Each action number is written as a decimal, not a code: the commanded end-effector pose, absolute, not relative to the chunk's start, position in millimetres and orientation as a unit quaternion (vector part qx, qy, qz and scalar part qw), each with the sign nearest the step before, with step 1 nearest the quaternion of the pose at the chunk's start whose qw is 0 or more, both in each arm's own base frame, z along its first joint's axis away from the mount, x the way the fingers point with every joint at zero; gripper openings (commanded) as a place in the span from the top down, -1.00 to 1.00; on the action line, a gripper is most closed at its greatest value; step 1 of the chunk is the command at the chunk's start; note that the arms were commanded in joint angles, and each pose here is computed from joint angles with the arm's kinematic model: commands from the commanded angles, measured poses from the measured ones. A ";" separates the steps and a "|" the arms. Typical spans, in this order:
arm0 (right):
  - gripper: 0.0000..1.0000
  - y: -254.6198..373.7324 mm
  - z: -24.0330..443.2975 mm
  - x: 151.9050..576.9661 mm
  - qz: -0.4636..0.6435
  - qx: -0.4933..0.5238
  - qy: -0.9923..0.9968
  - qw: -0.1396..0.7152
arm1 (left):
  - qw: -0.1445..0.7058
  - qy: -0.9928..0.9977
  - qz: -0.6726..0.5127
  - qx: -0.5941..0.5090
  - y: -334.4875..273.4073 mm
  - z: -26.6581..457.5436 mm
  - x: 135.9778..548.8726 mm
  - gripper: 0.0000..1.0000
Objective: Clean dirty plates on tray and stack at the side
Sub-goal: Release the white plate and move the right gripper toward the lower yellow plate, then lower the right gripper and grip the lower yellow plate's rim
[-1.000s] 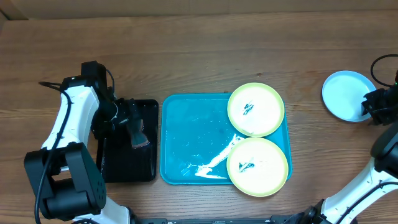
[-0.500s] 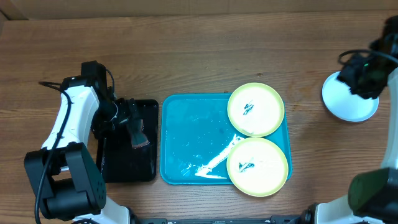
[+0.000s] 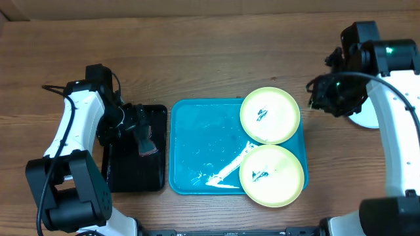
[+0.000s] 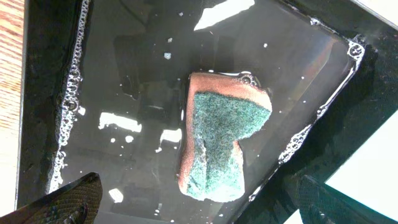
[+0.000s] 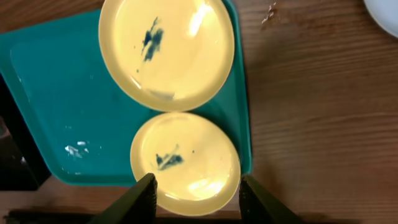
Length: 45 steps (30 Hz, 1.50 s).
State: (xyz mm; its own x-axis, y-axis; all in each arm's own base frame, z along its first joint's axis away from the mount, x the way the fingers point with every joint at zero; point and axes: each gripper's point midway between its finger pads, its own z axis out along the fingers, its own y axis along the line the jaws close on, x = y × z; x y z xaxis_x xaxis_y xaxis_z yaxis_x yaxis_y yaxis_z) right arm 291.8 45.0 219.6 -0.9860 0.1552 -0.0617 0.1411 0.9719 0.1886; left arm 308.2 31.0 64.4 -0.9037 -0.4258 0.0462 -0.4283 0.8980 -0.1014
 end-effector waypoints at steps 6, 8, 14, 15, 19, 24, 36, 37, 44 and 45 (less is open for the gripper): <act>0.05 55.5 196.3 226.5 0.100 0.076 0.991 0.038 | -0.009 -0.976 0.063 0.207 30.0 74.1 315.3 -1.00; 0.00 54.7 174.0 210.6 0.098 0.087 0.991 0.022 | -0.008 -0.976 0.063 0.207 30.0 74.2 315.2 -1.00; -0.10 79.9 135.1 200.3 0.169 0.153 0.973 -0.023 | -0.005 -0.976 0.063 0.208 29.7 74.1 313.8 -1.00; -0.01 79.9 132.3 201.6 0.168 0.187 0.967 -0.029 | -0.004 -0.976 0.063 0.208 29.6 74.0 313.1 -1.00; 0.02 79.7 119.8 212.3 0.170 0.228 0.959 -0.015 | -0.002 -0.976 0.062 0.208 29.5 74.1 312.1 -1.00; -0.04 78.3 90.0 202.6 0.162 0.268 0.949 -0.035 | -0.003 -0.976 0.062 0.208 29.5 74.1 312.4 -1.00; -0.04 43.9 41.8 177.3 0.062 0.251 0.965 -0.034 | -0.004 -0.976 0.062 0.207 29.6 74.0 312.9 -1.00; -0.04 43.3 41.7 178.1 0.060 0.251 0.966 -0.032 | -0.004 -0.976 0.063 0.207 29.6 74.1 313.3 -1.00; -0.04 37.6 32.6 169.5 0.041 0.285 0.957 -0.040 | -0.005 -0.977 0.066 0.203 27.9 74.3 313.6 -1.00; -0.04 39.1 30.0 167.5 0.046 0.285 0.956 -0.043 | -0.005 -0.977 0.066 0.203 27.9 74.3 313.6 -1.00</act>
State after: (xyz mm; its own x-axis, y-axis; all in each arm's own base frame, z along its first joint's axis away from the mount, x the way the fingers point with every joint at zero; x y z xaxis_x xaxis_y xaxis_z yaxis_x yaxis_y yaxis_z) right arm 174.5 42.8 37.2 -0.8461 0.5217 0.1094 0.5313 0.8421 0.0930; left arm 307.6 29.2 64.9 -0.9049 -0.4223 0.0525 -0.4256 0.8982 -0.1099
